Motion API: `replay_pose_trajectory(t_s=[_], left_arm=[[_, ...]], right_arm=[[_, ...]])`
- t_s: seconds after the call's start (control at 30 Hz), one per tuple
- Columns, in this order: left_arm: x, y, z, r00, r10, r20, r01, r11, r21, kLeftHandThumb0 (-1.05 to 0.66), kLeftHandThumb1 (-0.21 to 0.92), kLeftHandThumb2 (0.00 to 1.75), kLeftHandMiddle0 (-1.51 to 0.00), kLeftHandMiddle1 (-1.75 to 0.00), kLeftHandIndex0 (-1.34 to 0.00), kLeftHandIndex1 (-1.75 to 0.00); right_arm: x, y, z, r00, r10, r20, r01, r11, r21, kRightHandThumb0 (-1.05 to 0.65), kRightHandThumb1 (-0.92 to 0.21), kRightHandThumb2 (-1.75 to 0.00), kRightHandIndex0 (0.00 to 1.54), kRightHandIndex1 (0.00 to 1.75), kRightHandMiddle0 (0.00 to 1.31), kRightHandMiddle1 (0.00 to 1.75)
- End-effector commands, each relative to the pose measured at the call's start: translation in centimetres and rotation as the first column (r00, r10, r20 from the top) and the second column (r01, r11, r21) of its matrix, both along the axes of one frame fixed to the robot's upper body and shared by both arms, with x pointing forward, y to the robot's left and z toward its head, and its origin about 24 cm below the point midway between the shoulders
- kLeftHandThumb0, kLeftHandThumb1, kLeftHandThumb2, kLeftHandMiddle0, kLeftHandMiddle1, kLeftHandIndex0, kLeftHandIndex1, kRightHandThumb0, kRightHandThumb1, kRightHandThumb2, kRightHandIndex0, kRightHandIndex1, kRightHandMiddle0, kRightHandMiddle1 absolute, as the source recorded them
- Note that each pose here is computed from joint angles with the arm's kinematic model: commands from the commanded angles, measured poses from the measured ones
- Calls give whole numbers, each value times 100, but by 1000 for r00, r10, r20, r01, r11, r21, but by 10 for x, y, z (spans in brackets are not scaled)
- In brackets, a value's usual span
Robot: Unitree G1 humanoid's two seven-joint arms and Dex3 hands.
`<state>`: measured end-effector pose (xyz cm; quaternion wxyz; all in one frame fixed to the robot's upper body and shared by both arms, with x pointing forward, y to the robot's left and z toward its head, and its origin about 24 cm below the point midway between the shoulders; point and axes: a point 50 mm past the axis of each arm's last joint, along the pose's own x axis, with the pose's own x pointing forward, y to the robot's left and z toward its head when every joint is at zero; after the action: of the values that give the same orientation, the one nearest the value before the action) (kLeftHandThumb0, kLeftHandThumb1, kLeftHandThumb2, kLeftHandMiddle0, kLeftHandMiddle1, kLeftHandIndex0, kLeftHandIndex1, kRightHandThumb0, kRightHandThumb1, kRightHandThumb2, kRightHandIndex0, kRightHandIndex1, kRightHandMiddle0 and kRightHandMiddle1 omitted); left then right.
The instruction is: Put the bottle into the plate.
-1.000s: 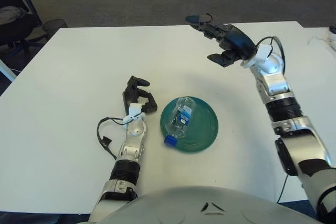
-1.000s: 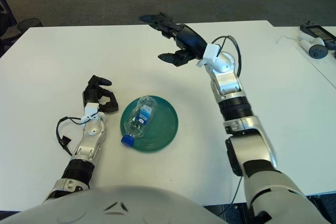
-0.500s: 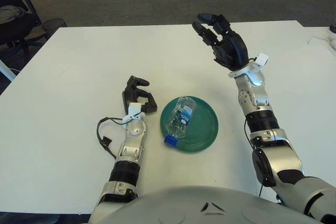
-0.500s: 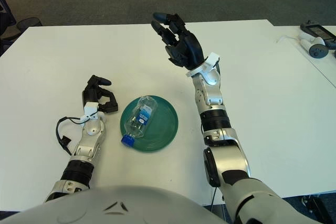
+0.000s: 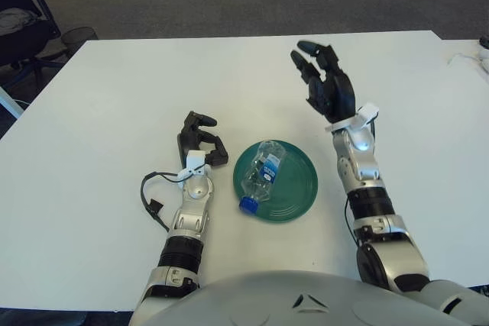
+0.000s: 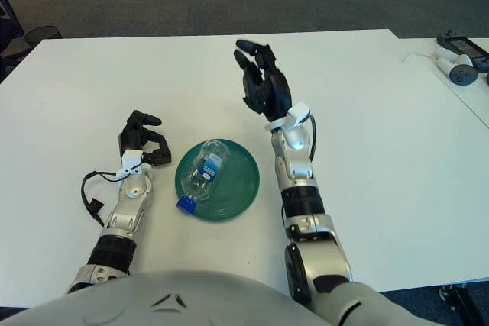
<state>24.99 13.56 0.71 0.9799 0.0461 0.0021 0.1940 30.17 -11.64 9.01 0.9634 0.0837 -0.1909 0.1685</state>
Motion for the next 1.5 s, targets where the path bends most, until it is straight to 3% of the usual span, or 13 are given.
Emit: replay_pose_trajectory(t_s=[0.0, 1.47], left_arm=[[-13, 4, -16, 995, 33, -92, -33, 999, 1, 0, -6, 173, -88, -172, -68, -175], [-16, 14, -15, 996, 11, -92, -11, 1000, 0, 0, -7, 174, -90, -171, -68, -175]], right_arm=[[0, 0, 4, 1000, -10, -6, 10, 1000, 0, -53, -92, -65, 34, 5, 0, 96], [-2, 10, 7, 1000, -11, -18, 11, 1000, -3, -53, -92, -65, 35, 3, 0, 92]])
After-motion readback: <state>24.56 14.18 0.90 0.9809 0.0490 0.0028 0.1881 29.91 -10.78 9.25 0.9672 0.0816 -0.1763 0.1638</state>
